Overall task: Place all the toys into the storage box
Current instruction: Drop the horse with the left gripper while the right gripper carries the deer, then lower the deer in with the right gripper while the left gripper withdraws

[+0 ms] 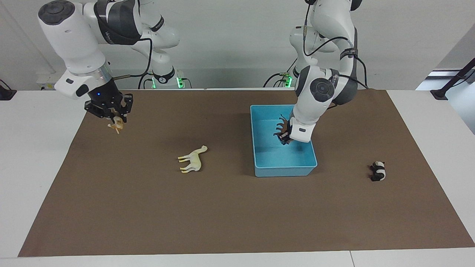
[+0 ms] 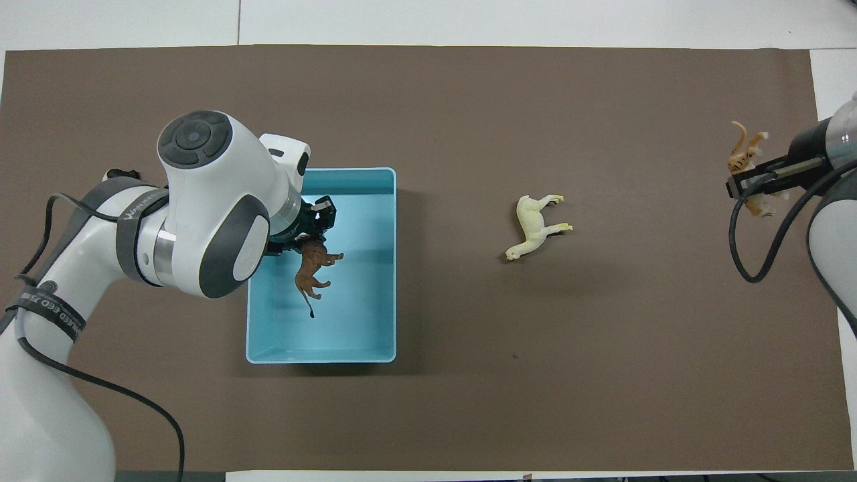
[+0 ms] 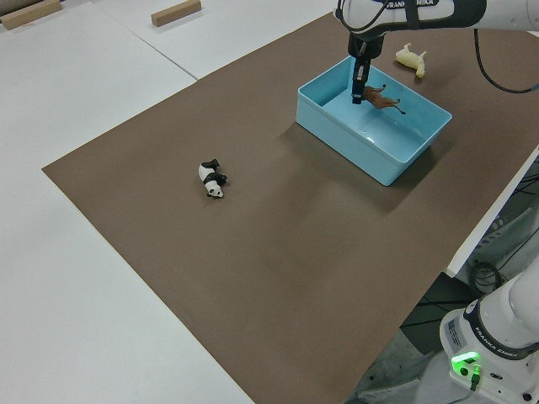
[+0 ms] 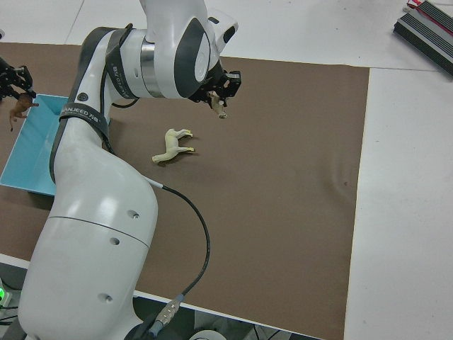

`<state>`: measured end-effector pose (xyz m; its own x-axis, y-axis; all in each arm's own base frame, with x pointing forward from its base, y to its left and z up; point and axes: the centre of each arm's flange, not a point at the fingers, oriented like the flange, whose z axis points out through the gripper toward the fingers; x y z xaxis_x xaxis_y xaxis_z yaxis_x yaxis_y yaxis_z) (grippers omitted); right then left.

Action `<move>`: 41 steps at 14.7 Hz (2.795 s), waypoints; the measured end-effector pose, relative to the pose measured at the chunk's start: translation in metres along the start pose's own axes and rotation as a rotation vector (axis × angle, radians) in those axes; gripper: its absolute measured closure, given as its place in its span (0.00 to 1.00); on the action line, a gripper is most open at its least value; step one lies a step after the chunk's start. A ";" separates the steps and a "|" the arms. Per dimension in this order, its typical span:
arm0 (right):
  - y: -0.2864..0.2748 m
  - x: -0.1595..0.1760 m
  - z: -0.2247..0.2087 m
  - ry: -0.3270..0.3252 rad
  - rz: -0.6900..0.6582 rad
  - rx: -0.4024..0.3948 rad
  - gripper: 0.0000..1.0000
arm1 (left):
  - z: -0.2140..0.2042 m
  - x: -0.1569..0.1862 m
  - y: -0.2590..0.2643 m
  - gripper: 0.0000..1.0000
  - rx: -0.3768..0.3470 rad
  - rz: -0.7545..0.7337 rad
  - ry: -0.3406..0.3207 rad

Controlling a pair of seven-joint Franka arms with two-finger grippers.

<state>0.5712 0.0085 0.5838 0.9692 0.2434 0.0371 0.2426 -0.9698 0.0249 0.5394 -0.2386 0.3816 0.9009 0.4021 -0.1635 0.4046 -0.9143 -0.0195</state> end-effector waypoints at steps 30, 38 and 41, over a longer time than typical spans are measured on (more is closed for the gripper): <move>-0.540 0.055 0.094 0.197 0.278 0.154 0.68 | -0.028 0.288 -0.266 0.00 0.040 0.524 0.278; -0.458 0.071 0.071 0.077 0.431 0.003 0.00 | -0.003 0.278 -0.266 0.00 0.038 0.532 0.227; -0.373 0.100 0.069 0.052 0.391 -0.028 0.00 | 0.027 0.265 -0.270 0.00 0.040 0.536 0.229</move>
<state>0.5803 0.3939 0.5089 0.9847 -0.1436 0.0992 -0.1468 -0.9888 0.0258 0.6647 0.1132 0.3170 0.9910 -0.1212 0.0563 -0.1196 -0.9923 -0.0306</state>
